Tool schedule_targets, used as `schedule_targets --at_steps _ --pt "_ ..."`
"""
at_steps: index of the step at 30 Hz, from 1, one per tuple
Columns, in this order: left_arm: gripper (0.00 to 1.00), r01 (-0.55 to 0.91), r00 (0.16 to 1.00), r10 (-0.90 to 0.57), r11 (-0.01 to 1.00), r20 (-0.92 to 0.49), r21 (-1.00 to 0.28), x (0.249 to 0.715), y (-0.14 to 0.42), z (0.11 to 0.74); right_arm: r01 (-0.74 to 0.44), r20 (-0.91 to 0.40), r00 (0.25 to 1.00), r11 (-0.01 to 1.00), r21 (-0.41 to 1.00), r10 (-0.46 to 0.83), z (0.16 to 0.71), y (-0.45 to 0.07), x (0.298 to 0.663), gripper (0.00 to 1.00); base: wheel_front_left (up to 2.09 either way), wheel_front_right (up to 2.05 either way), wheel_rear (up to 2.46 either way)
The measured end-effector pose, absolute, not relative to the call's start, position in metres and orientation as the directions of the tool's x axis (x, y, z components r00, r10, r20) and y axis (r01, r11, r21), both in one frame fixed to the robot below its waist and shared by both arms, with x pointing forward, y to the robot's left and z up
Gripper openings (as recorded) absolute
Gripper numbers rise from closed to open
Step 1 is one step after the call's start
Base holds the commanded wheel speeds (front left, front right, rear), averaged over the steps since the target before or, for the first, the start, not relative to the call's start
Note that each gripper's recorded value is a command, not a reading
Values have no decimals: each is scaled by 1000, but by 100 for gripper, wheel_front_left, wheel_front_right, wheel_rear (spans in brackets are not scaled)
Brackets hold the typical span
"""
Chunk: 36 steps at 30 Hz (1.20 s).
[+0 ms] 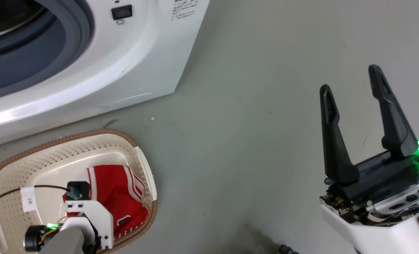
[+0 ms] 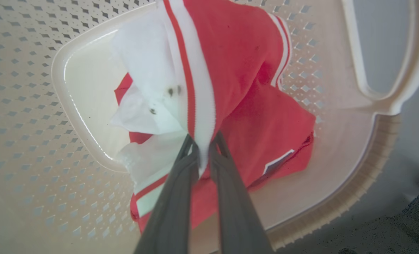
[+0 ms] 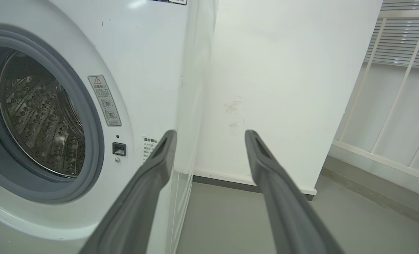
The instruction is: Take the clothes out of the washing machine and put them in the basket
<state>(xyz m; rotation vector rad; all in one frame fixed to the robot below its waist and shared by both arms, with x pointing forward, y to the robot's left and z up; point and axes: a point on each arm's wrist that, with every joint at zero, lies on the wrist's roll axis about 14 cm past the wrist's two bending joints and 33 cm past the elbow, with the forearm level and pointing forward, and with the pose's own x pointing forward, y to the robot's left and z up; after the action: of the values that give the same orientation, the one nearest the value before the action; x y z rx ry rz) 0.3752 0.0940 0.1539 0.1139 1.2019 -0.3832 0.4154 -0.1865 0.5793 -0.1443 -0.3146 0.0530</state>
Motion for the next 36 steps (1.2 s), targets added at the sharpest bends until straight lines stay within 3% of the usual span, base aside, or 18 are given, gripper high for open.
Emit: schedule_targets --at_steps 21,22,23,27,36 --pt "0 336 283 -197 937 -939 -95 396 103 115 -89 135 986 993 -78 99 499 -181 458 100 0 0 0" --pt "44 338 289 -198 936 -936 -94 397 102 116 -89 135 986 993 -78 99 499 -180 458 100 0 0 0" --pt "100 345 305 -203 934 -931 -90 400 102 118 -90 135 986 993 -77 99 500 -180 457 100 0 0 0" --pt "100 361 334 -220 928 -917 -91 403 98 128 -88 143 985 993 -77 98 505 -180 454 100 0 0 0" --pt "100 388 503 -276 919 -819 -72 419 90 174 -81 153 984 994 -74 91 520 -178 430 100 0 0 0"
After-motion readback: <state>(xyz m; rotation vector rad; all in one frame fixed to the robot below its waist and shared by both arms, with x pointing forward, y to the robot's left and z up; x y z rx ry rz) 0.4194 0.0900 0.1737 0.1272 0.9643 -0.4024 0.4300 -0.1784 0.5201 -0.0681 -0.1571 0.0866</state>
